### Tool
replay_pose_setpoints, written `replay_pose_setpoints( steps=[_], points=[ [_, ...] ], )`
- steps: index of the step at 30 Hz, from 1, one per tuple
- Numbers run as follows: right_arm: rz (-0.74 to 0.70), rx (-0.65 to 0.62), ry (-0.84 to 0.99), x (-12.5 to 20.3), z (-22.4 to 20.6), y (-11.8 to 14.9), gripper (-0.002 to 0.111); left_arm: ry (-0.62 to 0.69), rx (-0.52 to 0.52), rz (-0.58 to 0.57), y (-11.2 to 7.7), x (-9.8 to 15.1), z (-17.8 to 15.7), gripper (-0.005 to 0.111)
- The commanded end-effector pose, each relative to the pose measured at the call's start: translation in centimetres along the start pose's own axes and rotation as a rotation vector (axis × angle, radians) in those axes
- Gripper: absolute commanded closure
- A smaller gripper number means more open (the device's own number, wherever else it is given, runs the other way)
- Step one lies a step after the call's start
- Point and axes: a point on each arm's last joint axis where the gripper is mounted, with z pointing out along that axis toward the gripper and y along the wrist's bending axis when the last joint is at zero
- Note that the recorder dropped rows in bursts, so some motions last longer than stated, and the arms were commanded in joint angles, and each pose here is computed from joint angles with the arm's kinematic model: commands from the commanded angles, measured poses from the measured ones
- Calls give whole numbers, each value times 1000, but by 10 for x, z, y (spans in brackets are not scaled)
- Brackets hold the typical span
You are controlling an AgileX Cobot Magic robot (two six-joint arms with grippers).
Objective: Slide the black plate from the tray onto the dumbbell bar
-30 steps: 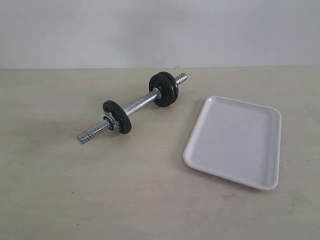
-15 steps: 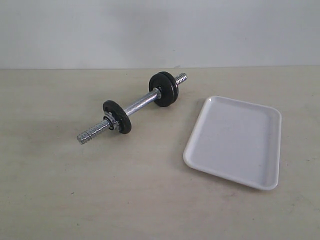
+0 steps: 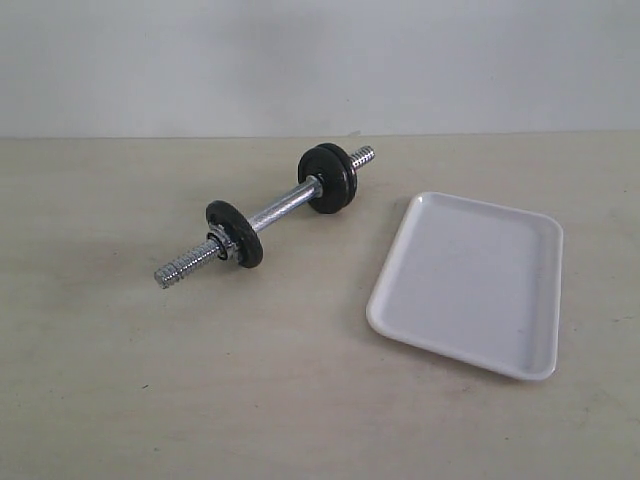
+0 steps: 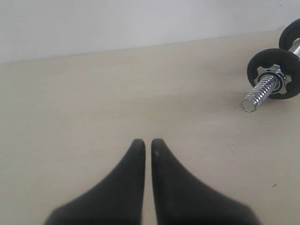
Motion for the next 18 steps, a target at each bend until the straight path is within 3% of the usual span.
replay_pose_setpoints(
  steps=[1,5,18],
  points=[
    [55,108,17,18,1,-11,5,1,-3,-3,0,1,0,103],
    [76,184,37,33,1,-18,5,1,-3,-3,0,1,0,103],
    [40,227,41,23,0,-22,5,1,-3,-3,0,1,0,103]
  ],
)
